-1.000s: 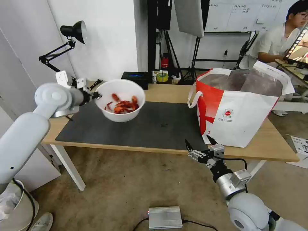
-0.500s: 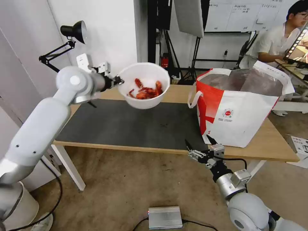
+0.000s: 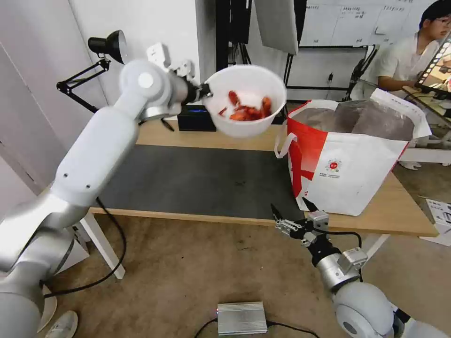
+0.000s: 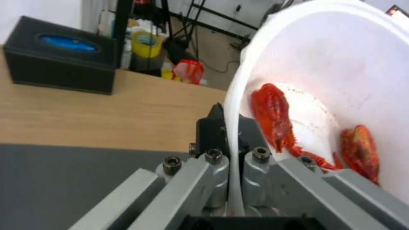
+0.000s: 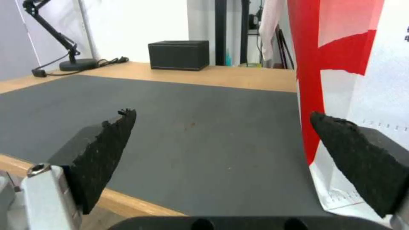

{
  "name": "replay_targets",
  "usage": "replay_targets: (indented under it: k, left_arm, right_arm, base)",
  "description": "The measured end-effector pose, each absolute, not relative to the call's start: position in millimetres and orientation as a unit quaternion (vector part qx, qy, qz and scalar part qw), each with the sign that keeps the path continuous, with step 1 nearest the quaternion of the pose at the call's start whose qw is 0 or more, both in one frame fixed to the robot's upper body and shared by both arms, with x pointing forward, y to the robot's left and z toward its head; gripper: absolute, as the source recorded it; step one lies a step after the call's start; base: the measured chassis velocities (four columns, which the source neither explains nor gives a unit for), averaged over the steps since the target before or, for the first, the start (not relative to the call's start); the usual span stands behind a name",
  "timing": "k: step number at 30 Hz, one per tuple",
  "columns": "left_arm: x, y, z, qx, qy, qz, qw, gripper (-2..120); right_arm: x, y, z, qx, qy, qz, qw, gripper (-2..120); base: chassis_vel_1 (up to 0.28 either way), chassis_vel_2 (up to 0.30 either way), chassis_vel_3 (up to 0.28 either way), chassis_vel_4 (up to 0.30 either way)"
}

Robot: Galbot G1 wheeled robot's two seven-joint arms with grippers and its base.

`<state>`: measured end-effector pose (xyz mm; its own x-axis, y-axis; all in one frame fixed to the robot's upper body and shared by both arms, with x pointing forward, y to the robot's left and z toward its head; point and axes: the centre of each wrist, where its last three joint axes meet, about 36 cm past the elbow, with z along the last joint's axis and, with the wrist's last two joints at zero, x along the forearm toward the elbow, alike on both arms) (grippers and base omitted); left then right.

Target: Pick up the trash from the table and place it into the takeout bag.

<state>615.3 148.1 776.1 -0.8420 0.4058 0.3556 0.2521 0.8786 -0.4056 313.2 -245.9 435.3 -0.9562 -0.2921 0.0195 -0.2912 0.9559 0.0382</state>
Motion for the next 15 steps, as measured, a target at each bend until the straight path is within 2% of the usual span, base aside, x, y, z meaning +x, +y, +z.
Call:
replay_targets:
  k: [15]
  left_arm:
    - [622.8, 85.2, 793.6, -0.180, -0.940, 0.183, 0.225, 0]
  right_arm:
    - [313.2, -245.9, 435.3, 0.147, -0.989, -0.018, 0.012, 100]
  base:
    - [0.000, 0.000, 0.000, 0.000]
